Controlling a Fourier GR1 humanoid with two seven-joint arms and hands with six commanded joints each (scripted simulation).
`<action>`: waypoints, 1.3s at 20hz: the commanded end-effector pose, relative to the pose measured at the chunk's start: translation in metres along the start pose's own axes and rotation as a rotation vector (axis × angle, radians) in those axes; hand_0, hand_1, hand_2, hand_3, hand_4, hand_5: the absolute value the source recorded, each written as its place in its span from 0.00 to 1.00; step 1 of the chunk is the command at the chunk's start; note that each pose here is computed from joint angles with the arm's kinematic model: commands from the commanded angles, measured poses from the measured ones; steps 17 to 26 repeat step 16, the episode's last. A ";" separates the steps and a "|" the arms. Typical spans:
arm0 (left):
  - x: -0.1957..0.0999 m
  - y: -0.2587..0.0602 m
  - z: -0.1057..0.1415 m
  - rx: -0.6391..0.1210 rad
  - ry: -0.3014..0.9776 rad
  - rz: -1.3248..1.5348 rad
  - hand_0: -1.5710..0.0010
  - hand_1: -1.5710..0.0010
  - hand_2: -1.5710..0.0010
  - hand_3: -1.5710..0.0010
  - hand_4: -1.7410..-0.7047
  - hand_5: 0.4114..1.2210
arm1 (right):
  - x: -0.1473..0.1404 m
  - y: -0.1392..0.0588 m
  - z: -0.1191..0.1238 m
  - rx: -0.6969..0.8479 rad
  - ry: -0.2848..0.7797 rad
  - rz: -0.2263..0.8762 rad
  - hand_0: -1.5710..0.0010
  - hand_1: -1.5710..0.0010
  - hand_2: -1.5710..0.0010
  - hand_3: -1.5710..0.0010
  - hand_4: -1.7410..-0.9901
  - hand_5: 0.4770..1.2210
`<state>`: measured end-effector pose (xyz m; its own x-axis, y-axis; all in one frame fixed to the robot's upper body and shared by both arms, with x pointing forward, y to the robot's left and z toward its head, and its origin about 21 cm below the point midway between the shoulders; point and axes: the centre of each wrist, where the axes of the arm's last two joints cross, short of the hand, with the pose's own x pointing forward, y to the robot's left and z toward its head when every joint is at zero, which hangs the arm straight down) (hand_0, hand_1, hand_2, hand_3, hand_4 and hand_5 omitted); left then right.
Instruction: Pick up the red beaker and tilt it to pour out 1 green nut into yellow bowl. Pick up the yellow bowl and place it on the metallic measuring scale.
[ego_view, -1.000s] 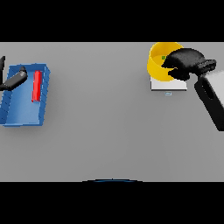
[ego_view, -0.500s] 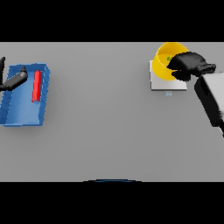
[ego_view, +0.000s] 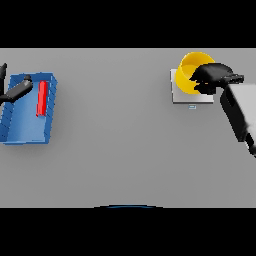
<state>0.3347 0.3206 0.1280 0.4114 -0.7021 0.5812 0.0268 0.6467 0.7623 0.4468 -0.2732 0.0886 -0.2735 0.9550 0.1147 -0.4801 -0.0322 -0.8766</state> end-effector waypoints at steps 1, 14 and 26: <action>0.001 0.000 0.000 0.000 0.001 -0.004 1.00 1.00 1.00 1.00 0.90 0.41 | -0.004 -0.002 0.002 0.008 0.010 -0.011 0.03 0.14 0.14 0.42 0.19 0.88; 0.004 0.001 -0.005 0.003 0.019 -0.001 1.00 1.00 1.00 1.00 0.89 0.40 | -0.004 0.000 -0.006 0.077 -0.006 0.005 0.95 0.95 0.89 0.75 0.55 0.35; 0.002 -0.001 -0.008 0.000 0.016 0.001 1.00 1.00 1.00 1.00 0.89 0.40 | -0.002 0.000 -0.008 0.079 -0.006 0.018 0.97 0.97 0.93 0.78 0.58 0.34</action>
